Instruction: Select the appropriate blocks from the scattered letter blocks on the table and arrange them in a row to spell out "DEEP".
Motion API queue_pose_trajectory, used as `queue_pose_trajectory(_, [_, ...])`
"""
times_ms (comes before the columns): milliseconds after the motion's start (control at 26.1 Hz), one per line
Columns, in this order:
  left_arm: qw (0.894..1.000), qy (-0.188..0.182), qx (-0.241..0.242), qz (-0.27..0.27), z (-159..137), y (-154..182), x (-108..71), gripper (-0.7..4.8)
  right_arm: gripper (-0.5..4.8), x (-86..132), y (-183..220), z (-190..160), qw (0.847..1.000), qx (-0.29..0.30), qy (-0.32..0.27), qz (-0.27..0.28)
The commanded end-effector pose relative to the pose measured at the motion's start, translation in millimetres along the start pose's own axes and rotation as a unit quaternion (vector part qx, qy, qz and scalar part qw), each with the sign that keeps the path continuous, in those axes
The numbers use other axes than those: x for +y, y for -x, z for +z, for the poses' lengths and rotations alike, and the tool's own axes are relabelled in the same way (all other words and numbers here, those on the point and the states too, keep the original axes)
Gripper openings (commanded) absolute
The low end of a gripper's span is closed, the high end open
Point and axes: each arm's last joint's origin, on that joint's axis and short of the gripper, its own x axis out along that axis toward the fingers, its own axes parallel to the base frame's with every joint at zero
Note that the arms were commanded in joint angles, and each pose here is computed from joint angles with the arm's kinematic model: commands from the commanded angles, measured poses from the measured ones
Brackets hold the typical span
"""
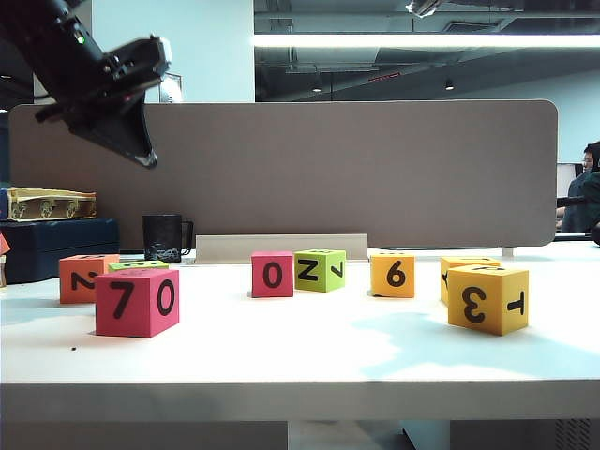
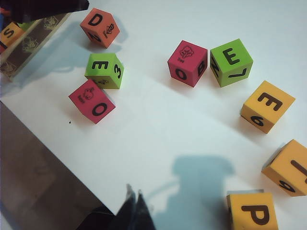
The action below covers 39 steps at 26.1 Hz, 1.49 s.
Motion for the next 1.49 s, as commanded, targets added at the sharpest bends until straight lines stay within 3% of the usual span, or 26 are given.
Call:
queue_pose_trajectory(38, [1.0, -0.008, 0.007, -0.002, 8, -10, 3.7, -0.06, -0.02, 1, 1, 2, 1.0, -0.009, 0.012, 0.0])
queue_pose_trajectory(268, [0.996, -0.045, 0.073, -0.016, 1, -30, 7.7, 0.01, -0.02, 1, 1, 2, 1.0, -0.005, 0.01, 0.0])
queue_pose_trajectory(345, [0.993, -0.055, 0.102, -0.01, -6, -36, 9.2, 0.92, -0.02, 1, 1, 1, 1.0, -0.005, 0.01, 0.002])
queue_pose_trajectory(383, [0.991, -0.054, 0.124, -0.002, -10, -38, 10.0, 1.96, -0.02, 1, 1, 1, 1.0, -0.003, 0.01, 0.002])
queue_pose_trajectory(422, [0.989, -0.059, 0.133, 0.0, -12, -38, 10.1, 2.44, -0.02, 1, 1, 1, 1.0, -0.003, 0.01, 0.002])
queue_pose_trajectory(460, [0.987, -0.072, 0.143, -0.005, -14, -39, 9.2, 3.35, -0.02, 1, 1, 1, 1.0, -0.003, 0.01, 0.002])
queue_pose_trajectory(537, [0.985, -0.093, 0.148, -0.011, -15, -39, 7.7, 3.75, -0.02, 1, 1, 1, 1.0, -0.003, 0.01, 0.002])
queue_pose_trajectory(652, [0.981, -0.113, 0.153, -0.031, -16, -39, 4.8, 3.77, -0.02, 1, 1, 1, 1.0, -0.003, 0.01, 0.002])
queue_pose_trajectory(728, [0.975, -0.145, 0.16, -0.043, -17, -40, 1.3, 3.9, -0.02, 1, 1, 1, 1.0, -0.003, 0.009, 0.002])
queue_pose_trajectory(805, [0.97, -0.17, 0.163, -0.055, -18, -40, -4.0, 4.78, -0.02, 1, 1, 1, 1.0, -0.002, 0.009, 0.002])
queue_pose_trajectory(1456, [0.962, -0.161, 0.209, -0.066, -37, -82, 2.3, 4.79, -0.02, 1, 1, -4, 1.0, 0.022, 0.002, 0.002])
queue_pose_trajectory(1495, [0.962, -0.16, 0.211, -0.067, -38, -83, 2.5, 4.51, -0.02, 1, 1, -4, 1.0, 0.022, 0.002, 0.002])
